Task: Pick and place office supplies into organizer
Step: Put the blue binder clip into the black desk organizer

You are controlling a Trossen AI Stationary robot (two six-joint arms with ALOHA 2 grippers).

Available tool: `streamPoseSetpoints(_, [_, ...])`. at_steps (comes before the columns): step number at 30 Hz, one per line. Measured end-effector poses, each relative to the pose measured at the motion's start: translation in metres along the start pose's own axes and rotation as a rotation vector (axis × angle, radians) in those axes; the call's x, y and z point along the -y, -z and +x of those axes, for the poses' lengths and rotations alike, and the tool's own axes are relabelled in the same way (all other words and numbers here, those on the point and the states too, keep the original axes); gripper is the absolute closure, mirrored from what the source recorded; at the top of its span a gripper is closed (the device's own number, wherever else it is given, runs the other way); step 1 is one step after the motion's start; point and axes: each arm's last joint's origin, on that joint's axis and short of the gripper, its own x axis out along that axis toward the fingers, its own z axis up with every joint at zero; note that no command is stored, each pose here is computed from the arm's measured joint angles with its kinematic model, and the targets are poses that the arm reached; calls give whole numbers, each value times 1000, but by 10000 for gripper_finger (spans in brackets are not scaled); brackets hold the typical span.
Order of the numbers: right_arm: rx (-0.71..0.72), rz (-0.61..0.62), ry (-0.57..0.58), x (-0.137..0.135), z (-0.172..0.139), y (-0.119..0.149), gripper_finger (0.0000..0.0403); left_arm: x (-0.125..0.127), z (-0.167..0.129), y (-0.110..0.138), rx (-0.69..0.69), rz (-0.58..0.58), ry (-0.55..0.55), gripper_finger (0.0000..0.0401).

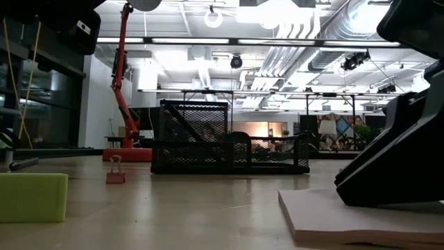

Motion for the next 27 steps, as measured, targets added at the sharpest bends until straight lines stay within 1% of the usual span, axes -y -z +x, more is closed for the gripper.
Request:
streamPoseSetpoints(6, [11,-12,11,0,0,0,331,0,0,0,0,0,0,277])
streamPoseSetpoints(15, [23,-40,15,0,0,-1,375,0,0,0,0,0,0,277])
streamPoseSetpoints(20, [31,-48,20,0,0,-1,388,0,0,0,-1,0,0,277])
streamPoseSetpoints(27, [58,-64,37,0,1,-2,388,0,0,0,-3,2,0,277])
